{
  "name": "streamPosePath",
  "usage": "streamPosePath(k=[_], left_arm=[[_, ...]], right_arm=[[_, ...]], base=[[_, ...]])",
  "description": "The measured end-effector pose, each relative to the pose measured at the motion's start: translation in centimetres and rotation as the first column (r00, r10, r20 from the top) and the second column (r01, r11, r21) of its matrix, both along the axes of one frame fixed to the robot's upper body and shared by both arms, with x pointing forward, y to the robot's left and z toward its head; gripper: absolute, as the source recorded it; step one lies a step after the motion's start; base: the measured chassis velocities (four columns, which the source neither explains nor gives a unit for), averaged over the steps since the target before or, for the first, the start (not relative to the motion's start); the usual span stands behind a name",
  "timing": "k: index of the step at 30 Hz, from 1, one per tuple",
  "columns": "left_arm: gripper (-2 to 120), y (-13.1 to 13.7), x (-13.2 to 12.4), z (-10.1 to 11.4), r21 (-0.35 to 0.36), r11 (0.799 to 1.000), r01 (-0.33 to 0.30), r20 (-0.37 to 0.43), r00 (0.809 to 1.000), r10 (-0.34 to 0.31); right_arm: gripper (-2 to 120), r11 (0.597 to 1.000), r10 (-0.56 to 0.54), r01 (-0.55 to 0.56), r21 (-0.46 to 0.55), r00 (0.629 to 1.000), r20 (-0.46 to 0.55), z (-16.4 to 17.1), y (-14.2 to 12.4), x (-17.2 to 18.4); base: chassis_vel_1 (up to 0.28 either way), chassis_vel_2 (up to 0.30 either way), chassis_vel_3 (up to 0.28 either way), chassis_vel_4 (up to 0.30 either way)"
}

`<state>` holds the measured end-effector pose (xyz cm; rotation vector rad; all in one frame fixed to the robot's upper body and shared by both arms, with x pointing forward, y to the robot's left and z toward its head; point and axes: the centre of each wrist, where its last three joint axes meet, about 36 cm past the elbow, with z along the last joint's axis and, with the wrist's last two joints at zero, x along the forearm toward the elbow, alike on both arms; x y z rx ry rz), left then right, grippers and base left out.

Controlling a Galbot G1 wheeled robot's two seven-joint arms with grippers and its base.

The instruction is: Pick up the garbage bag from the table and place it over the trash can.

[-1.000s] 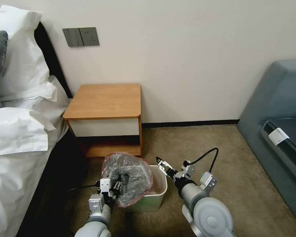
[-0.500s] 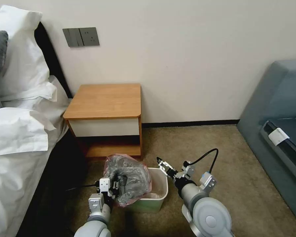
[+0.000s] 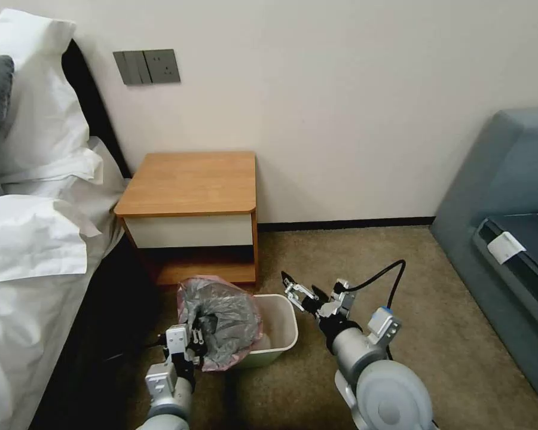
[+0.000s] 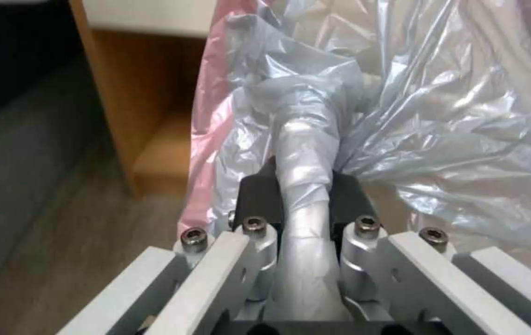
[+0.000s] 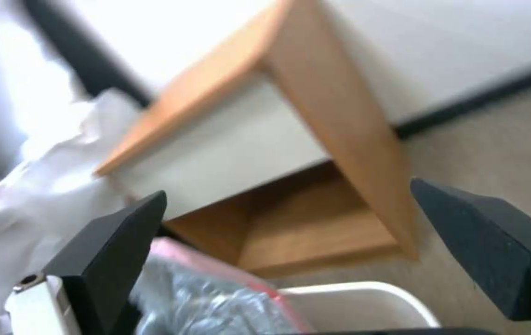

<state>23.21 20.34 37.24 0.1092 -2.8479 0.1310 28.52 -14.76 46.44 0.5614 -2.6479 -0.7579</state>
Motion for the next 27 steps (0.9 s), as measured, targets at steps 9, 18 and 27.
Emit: streamPosePath(k=[9,18,27], left_arm=[[9,1.0,-0.1,1.7,0.008,1.0,-0.012,0.103,0.995,0.011],[9,1.8,-0.2,2.9,0.025,1.0,-0.008,0.154,0.988,0.004],[9,2.2,-0.4,3.9,0.032,0.999,0.012,0.19,0.982,-0.018]], right_arm=[[100,0.98,0.197,-0.196,-0.03,0.98,0.04,0.0,1.0,0.5],[100,0.96,0.277,-0.277,-0.048,0.961,-0.004,-1.1,3.2,-0.5],[100,0.958,0.273,-0.269,-0.104,0.961,0.033,-3.0,5.0,1.4]], base=[[0.0,0.0,0.0,0.0],[0.0,0.0,0.0,0.0],[0.0,0.0,0.0,0.0]])
